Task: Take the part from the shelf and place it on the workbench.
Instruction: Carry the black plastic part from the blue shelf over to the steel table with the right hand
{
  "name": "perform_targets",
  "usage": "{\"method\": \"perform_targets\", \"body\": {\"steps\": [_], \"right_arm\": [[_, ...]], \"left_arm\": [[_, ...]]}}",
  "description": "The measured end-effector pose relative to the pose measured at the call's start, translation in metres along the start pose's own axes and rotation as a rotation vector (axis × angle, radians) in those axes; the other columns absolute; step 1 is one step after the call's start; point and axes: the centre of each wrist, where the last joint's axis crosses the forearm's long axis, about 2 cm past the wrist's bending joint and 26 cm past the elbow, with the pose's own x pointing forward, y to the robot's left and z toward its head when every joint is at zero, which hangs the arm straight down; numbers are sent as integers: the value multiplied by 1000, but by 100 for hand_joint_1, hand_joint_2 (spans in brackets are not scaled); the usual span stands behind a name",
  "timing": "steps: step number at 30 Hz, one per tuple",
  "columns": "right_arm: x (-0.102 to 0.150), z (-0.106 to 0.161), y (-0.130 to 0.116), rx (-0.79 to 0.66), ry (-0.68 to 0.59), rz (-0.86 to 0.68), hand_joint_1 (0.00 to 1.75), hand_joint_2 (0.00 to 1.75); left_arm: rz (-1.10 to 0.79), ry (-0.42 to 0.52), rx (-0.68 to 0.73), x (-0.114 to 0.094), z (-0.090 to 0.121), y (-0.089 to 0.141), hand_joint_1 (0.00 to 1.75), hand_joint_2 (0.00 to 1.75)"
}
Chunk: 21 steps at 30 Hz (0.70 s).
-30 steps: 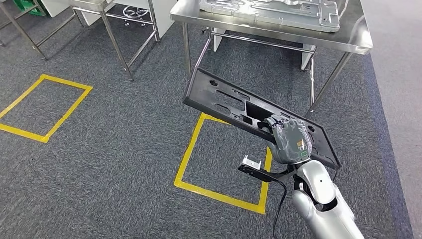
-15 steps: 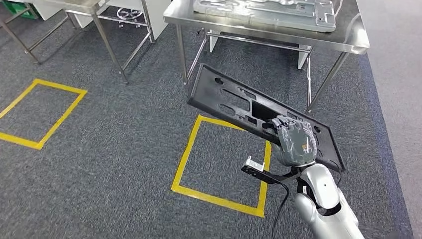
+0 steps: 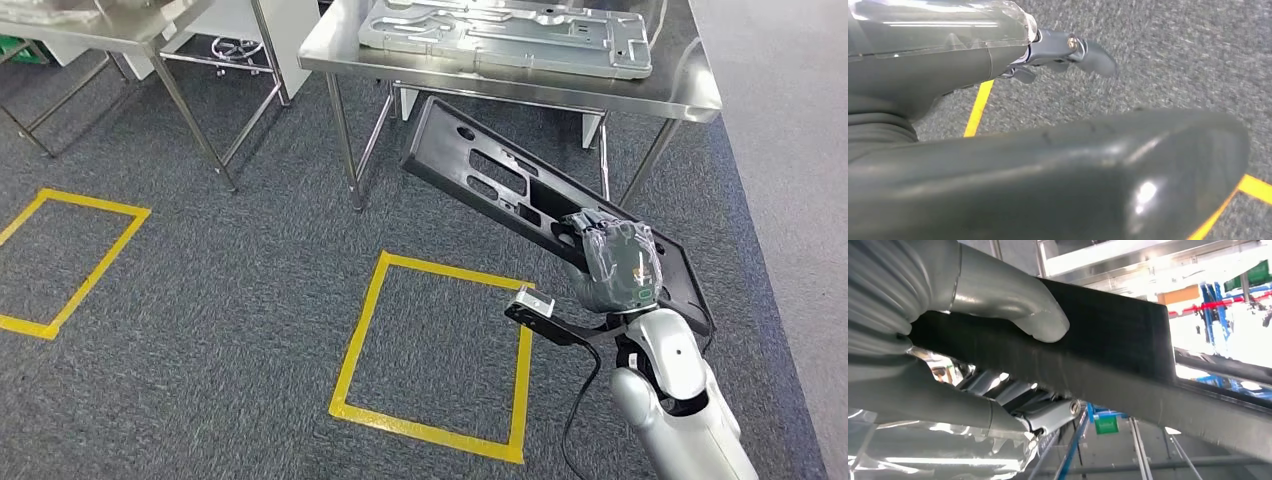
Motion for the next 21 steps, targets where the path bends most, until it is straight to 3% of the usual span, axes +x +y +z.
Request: {"method": "perform_targets", "body": {"steps": [11,17,21], "right_arm": [[-27,-18,-14,-4,61,-1,175,175],[-48,-54,-23,16,115,4,175,175],[-45,-84,-30,-21,117,6,175,175]], "left_arm": [[-3,13,-9,0,0,-4,0,0],[-17,2,-22,3,-1,-6,0,0],[-11,-14,-41,6,-2,-11,0,0]]}}
